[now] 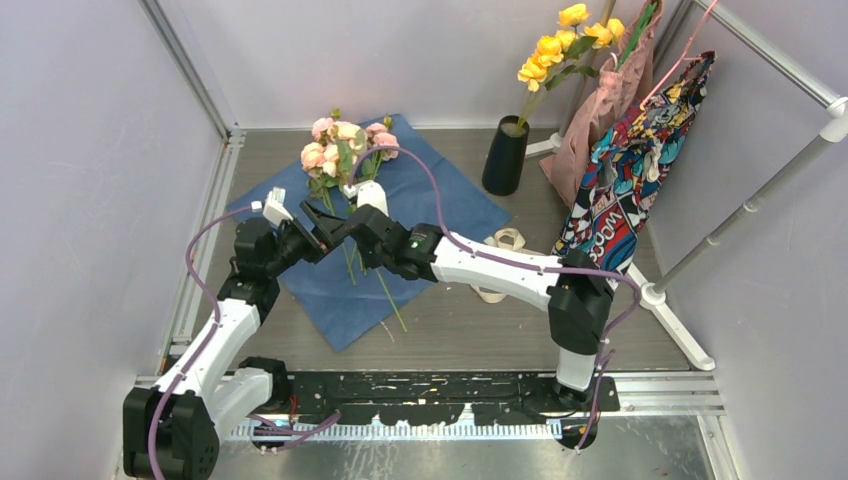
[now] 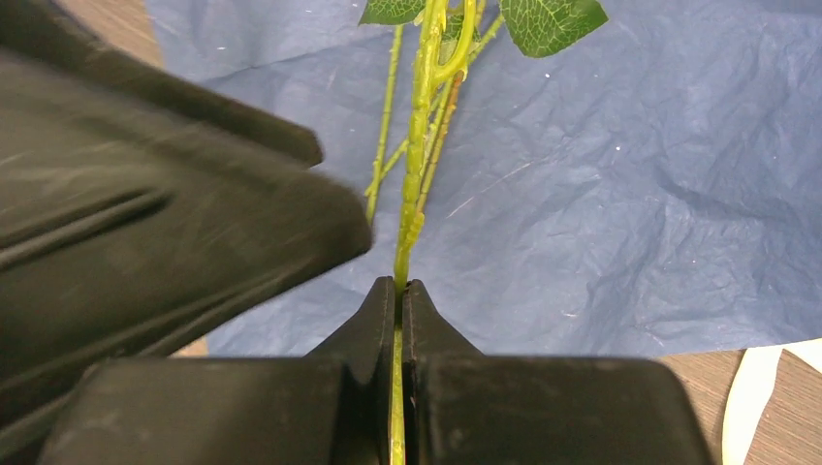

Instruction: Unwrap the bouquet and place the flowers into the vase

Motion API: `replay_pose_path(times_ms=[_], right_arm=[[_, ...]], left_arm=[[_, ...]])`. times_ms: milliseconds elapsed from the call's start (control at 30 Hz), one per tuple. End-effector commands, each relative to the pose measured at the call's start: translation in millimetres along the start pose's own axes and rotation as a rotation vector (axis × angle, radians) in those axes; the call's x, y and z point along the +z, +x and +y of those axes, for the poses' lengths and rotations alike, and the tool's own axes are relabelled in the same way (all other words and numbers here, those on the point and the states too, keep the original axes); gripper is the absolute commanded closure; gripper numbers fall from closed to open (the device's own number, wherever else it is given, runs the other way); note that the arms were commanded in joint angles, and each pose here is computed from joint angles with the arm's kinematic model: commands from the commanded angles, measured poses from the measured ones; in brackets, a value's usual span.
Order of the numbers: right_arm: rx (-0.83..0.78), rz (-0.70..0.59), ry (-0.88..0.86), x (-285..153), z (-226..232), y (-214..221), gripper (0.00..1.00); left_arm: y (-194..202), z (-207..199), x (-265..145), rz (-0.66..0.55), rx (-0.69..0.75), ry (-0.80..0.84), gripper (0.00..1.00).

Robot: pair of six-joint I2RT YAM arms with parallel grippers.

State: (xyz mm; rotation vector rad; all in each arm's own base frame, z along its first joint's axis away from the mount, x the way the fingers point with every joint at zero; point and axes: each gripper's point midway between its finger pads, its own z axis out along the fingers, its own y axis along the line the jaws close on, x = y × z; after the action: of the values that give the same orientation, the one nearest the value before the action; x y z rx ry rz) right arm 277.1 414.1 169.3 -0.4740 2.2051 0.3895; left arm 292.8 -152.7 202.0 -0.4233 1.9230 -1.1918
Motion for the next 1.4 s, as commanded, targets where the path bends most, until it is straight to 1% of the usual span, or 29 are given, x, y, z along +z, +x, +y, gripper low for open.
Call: replay_pose_path(times_ms=[0,100,233,300,367,500,633,967,1033,1100,1167,1233,1267,1367], right_arm=[[0.044,-0.159,-0.050,-43.4,9.6,-50.3,0.99],[0.047,-0.168,-0.074,-50.6,13.6,-53.1,0.99],[0.058,-0.173,-0.105,-56.4,19.1,-54.3,0.99],[0.057,-0.177,-0.103,-58.1,18.9,-54.5,0.99],[0.057,-0.179,-0.100,-58.7,17.7,-54.4,0.99],[0.058,-0.176,-0.101,-58.2,17.9,-51.8,0.99],[0.058,-0.167,-0.099,-54.6,18.0,-47.8,0.99],[0.060,-0.159,-0.101,-45.8,22.2,-44.3,0.99],[0.062,-0.160,-0.100,-45.5,21.9,-44.5,0.99],[0.062,-0.159,-0.102,-45.9,22.5,-44.3,0.99],[0.064,-0.160,-0.104,-46.3,22.2,-44.7,0.99],[0.063,-0.160,-0.103,-46.5,22.2,-44.2,0.99],[0.063,-0.159,-0.102,-46.4,21.9,-43.9,0.99],[0.062,-0.155,-0.098,-44.7,21.1,-42.1,0.99]], left_arm=[[-3.4,-10.3,0.0,-0.009,0.016,0.058,0.09],[2.6,-0.5,2.3,-0.004,-0.009,0.053,0.11],[3.7,-0.5,4.0,-0.003,-0.021,0.066,0.14],[2.8,-3.5,4.5,0.002,-0.020,0.072,0.24],[0.6,-6.9,4.5,-0.002,-0.021,0.081,0.29],[-0.4,-11.1,4.8,0.001,-0.025,0.098,0.29],[-0.3,-16.0,5.4,0.008,-0.038,0.122,0.37],[8.7,-23.6,11.5,0.055,-0.066,0.176,0.39],[10.7,-21.1,11.8,0.060,-0.067,0.172,0.46],[13.1,-18.8,12.4,0.067,-0.067,0.168,0.59],[15.1,-17.2,13.3,0.073,-0.069,0.170,0.73],[16.4,-19.0,14.4,0.082,-0.066,0.185,0.94],[17.5,-19.7,15.1,0.090,-0.065,0.193,0.99],[20.5,-21.0,17.1,0.107,-0.070,0.217,1.00]])
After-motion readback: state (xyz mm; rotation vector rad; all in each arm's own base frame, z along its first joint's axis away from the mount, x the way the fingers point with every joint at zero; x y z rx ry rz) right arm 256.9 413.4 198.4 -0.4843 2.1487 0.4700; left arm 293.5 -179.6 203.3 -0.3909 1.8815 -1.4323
